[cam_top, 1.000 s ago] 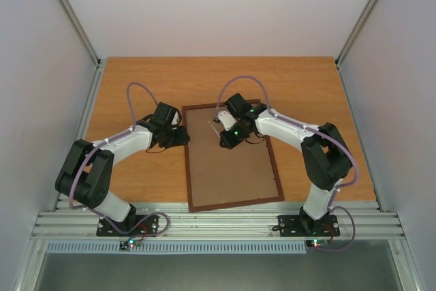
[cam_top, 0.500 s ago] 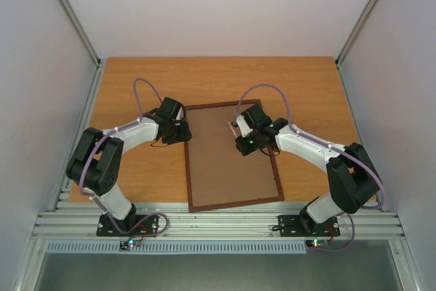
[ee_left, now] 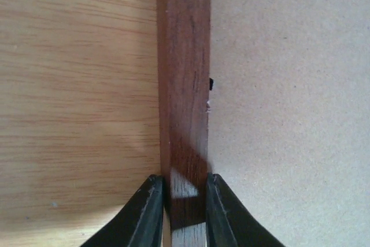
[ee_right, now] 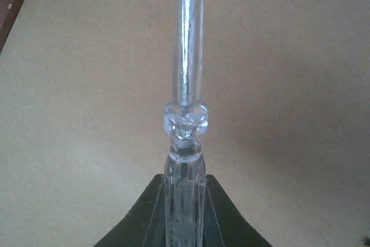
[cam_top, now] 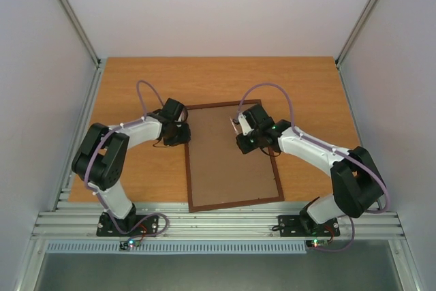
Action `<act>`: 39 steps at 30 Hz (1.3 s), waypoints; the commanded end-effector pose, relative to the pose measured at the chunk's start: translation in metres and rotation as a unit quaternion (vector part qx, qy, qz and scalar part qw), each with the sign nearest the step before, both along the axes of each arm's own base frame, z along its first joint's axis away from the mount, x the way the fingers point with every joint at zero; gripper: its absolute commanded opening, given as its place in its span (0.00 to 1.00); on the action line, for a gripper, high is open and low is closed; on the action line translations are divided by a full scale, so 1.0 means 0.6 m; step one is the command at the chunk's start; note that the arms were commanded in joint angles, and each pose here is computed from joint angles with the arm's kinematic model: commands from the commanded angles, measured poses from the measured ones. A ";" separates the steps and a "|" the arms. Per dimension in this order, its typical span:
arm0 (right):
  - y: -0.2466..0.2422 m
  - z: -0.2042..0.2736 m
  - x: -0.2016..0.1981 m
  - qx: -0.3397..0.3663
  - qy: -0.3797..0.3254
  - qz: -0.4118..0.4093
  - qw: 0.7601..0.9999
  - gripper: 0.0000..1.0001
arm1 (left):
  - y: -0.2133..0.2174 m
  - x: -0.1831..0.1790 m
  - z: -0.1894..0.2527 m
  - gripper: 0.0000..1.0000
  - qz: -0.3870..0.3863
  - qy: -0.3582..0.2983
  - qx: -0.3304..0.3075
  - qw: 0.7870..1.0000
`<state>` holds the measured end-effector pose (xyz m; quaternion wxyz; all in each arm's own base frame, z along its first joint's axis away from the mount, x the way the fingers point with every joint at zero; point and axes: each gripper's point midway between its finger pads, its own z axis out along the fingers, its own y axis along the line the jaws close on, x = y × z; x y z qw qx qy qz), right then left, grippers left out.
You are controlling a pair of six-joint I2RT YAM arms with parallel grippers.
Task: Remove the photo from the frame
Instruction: Move the photo frame to the center of the board.
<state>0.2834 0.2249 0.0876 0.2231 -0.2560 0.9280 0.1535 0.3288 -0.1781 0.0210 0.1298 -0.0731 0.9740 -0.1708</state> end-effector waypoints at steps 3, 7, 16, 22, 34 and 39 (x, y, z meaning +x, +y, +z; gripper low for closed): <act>-0.004 0.019 0.006 0.009 -0.020 -0.011 1.000 0.01 | 0.013 -0.001 -0.005 0.09 0.044 0.002 0.008 0.999; -0.005 0.026 0.006 0.014 -0.026 -0.012 0.999 0.01 | 0.039 -0.011 -0.001 0.01 0.098 -0.003 0.007 0.995; 0.002 0.040 -0.003 0.035 -0.023 -0.004 0.999 0.01 | 0.104 -0.061 0.022 0.01 0.276 -0.030 -0.032 0.960; 0.006 0.052 -0.009 0.049 -0.025 0.002 0.999 0.01 | 0.110 -0.105 0.027 0.00 0.350 -0.023 -0.058 0.935; 0.009 0.053 -0.013 0.054 -0.022 0.009 0.998 0.01 | 0.027 -0.168 0.013 0.15 0.359 -0.012 -0.100 0.928; 0.011 0.056 -0.016 0.057 -0.024 0.016 0.998 0.01 | 0.028 -0.187 0.049 0.29 0.301 -0.027 -0.041 0.952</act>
